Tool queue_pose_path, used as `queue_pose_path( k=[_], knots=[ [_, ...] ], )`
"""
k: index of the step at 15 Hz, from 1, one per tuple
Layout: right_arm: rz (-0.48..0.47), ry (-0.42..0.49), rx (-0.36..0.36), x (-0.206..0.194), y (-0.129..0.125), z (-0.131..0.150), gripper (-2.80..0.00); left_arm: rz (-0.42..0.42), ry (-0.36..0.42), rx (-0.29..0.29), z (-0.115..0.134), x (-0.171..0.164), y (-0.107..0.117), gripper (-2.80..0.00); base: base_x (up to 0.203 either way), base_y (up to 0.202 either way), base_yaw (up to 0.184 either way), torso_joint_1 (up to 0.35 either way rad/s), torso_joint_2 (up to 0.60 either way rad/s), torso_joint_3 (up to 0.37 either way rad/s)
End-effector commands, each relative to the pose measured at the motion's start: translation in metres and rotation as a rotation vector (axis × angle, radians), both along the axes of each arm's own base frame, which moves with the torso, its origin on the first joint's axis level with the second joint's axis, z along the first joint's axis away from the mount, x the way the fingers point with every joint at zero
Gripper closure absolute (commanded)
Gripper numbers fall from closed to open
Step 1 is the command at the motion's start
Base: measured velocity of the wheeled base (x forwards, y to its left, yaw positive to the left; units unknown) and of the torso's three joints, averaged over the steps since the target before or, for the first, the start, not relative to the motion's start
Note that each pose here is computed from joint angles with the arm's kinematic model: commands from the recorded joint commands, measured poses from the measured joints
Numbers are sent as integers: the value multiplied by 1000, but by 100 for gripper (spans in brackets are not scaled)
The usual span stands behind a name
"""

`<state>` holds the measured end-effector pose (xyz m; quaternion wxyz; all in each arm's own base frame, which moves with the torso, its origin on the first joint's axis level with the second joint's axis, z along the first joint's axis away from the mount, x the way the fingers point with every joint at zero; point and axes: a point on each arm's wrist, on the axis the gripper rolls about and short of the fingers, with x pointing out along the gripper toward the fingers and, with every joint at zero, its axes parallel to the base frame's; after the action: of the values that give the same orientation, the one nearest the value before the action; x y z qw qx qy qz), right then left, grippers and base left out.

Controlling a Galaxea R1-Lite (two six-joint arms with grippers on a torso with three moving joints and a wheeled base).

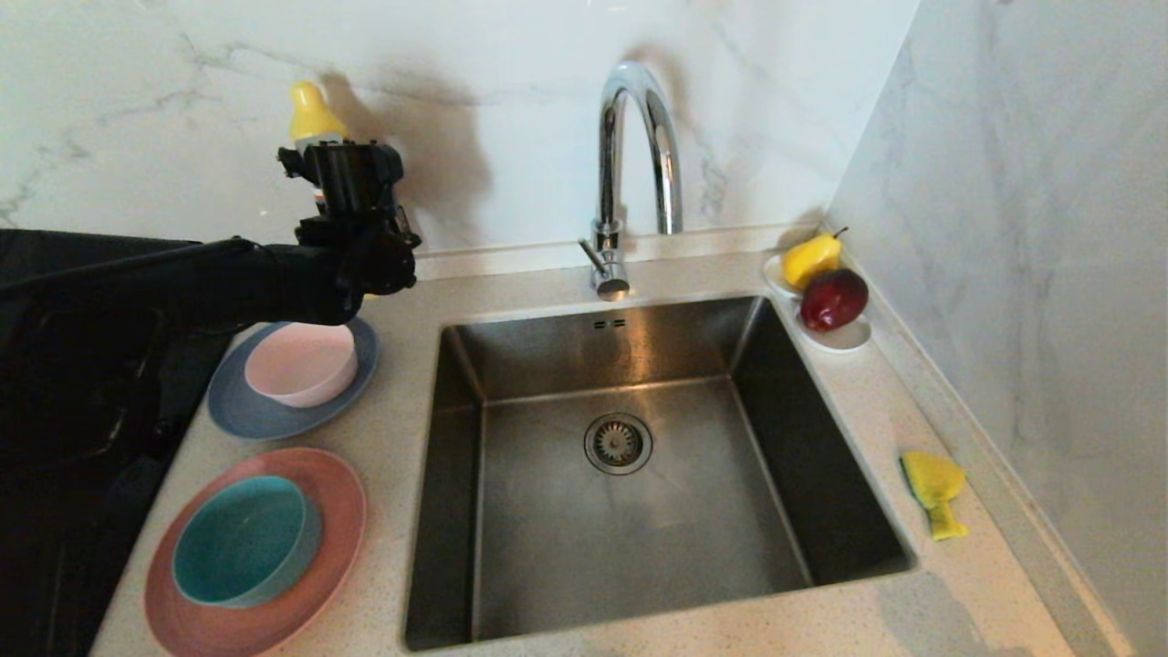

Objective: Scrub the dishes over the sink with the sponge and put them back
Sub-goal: Place the dish soap on the table

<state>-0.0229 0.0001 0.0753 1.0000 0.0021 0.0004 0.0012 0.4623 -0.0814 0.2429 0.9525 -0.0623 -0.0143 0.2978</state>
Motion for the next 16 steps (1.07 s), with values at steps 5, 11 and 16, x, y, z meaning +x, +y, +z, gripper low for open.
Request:
queue_pose_path(
  k=[5,11,16],
  knots=[
    [1,-1,0,0,0,0,0,19,-7,-2,-36,27,-5,0,0,0,0,0,0,0],
    [1,1,0,0,0,0,0,26,-56,4,-51,39,-7,0,0,0,0,0,0,0],
    [1,1,0,0,0,0,0,53,-123,12,-50,41,-3,0,0,0,0,0,0,0]
  ],
)
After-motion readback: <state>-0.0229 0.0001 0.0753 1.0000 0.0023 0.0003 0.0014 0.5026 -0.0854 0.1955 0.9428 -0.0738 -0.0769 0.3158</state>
